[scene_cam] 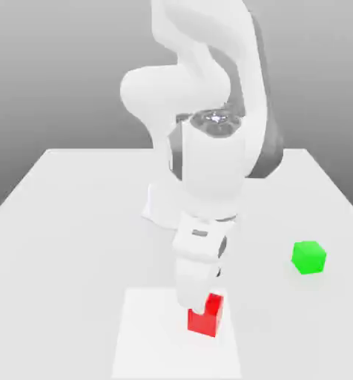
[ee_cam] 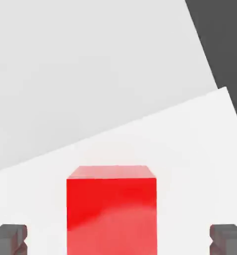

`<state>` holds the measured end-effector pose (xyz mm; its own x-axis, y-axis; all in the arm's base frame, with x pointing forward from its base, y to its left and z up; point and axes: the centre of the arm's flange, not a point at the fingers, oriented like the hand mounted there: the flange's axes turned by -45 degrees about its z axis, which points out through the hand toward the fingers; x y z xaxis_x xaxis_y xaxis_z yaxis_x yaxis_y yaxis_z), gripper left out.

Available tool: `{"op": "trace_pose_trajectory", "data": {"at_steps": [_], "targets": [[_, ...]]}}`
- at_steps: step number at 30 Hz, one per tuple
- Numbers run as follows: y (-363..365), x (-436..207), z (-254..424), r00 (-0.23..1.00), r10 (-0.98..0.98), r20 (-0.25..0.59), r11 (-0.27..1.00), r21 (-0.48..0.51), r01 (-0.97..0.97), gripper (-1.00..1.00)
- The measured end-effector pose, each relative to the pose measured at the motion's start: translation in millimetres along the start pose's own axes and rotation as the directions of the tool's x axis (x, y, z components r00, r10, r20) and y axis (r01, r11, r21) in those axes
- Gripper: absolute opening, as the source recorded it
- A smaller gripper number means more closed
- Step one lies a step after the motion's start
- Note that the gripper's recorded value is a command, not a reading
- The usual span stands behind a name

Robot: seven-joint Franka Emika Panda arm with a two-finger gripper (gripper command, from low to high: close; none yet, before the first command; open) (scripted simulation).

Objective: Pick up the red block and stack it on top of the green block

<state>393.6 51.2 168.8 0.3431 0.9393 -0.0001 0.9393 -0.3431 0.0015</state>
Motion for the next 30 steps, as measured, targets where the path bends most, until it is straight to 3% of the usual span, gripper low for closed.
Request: {"op": "trace_pose_trajectory", "data": {"at_steps": [1,2,9,15,22,30], "targets": [[0,0,10,1.0,0.0,0.0,1.0,0.001,0.0,0.0],[-1,-1,20,1.0,-0.001,0.0,1.0,0.001,0.001,-1.0],[-1,-1,21,1.0,-0.001,0.001,1.0,0.003,0.001,-1.0],[-2,0,-32,1.0,-0.001,0.0,1.0,0.003,0.001,-1.0],[-94,98,-59,0.993,-0.114,-0.023,0.993,0.016,0.114,-1.0],[-218,155,-76,0.982,-0.191,-0.008,0.982,0.01,0.191,-1.0]]}}
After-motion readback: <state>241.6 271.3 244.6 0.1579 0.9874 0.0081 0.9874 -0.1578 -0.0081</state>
